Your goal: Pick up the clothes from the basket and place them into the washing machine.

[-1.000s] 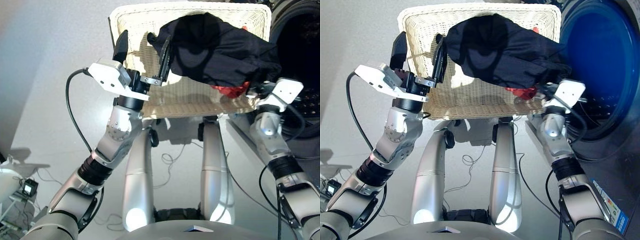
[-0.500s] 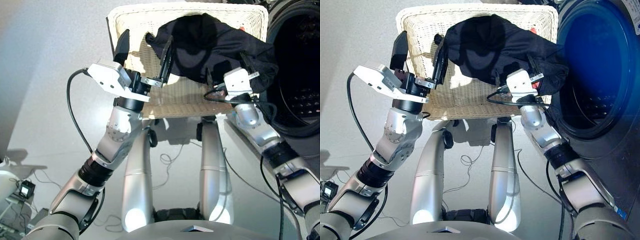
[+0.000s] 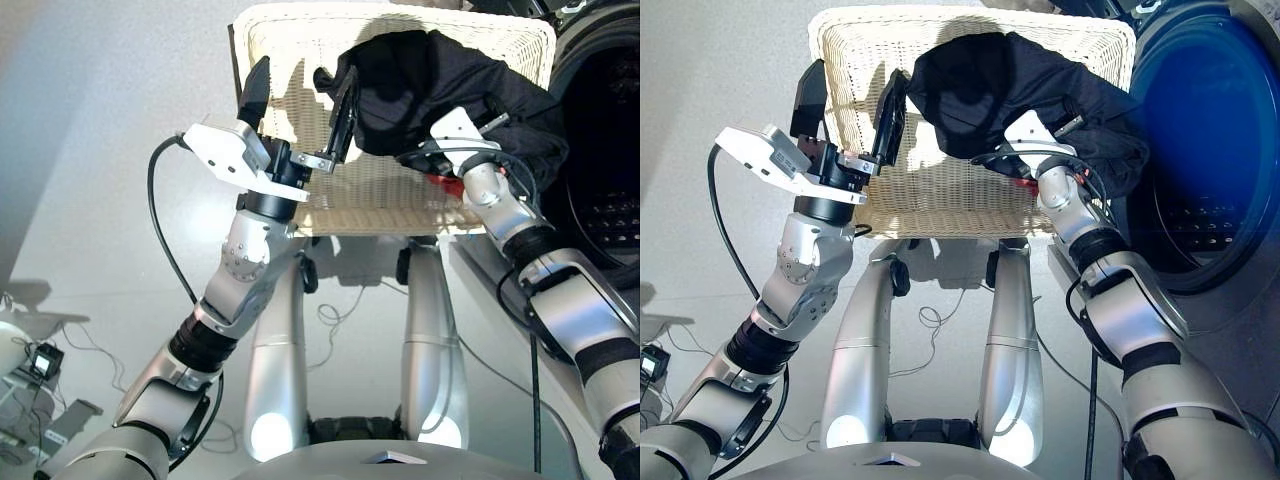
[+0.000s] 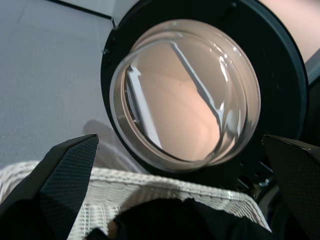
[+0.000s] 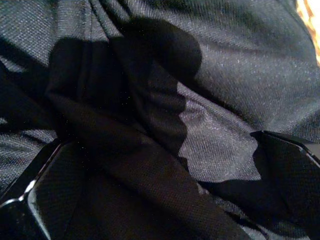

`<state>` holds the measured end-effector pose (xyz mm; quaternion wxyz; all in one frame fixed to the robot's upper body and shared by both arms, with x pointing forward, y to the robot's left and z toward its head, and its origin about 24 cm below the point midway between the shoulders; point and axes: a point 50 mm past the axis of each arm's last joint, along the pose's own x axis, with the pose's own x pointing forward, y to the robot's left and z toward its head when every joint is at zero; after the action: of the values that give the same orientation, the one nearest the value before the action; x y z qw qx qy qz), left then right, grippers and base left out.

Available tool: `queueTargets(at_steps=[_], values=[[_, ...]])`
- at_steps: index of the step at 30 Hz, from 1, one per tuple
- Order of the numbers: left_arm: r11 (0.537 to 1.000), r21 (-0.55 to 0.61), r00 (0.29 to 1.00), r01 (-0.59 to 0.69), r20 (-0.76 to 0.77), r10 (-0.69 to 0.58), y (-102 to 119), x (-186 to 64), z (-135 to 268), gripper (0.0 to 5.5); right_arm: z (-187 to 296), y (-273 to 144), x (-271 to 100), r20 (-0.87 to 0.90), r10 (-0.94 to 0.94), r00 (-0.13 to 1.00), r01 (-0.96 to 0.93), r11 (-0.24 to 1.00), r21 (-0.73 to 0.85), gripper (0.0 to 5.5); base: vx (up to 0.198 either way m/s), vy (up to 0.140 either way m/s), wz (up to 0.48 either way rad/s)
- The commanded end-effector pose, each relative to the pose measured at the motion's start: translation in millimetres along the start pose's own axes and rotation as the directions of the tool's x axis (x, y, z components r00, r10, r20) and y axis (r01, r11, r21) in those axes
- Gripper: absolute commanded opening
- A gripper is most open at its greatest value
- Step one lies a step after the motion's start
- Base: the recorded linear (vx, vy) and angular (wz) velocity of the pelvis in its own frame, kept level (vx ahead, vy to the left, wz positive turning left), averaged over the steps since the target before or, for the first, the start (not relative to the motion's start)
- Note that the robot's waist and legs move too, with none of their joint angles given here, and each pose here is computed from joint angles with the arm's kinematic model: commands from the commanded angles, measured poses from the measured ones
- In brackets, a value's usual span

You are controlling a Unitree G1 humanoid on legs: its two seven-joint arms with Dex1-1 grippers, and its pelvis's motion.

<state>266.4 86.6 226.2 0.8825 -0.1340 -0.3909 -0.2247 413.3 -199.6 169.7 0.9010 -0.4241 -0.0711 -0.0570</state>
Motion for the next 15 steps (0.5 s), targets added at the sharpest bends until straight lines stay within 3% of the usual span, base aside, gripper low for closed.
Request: queueTargets(at_steps=[1,15], values=[[0.996,0.034,0.99,0.081,0.114,-0.085,-10.0,3.4,23.3,5.5,-29.9,-23.5,-2.0,-0.142,-0.057,0.988,0.053,0.998,-0.031,5.5,0.0,0.0,0.0],[0.993,0.052,0.988,0.11,0.1,-0.115,-12.8,8.0,20.8,5.5,-45.9,-41.2,-2.9,-0.252,-0.066,0.966,0.067,0.998,-0.004,5.5,0.0,0.0,0.0]])
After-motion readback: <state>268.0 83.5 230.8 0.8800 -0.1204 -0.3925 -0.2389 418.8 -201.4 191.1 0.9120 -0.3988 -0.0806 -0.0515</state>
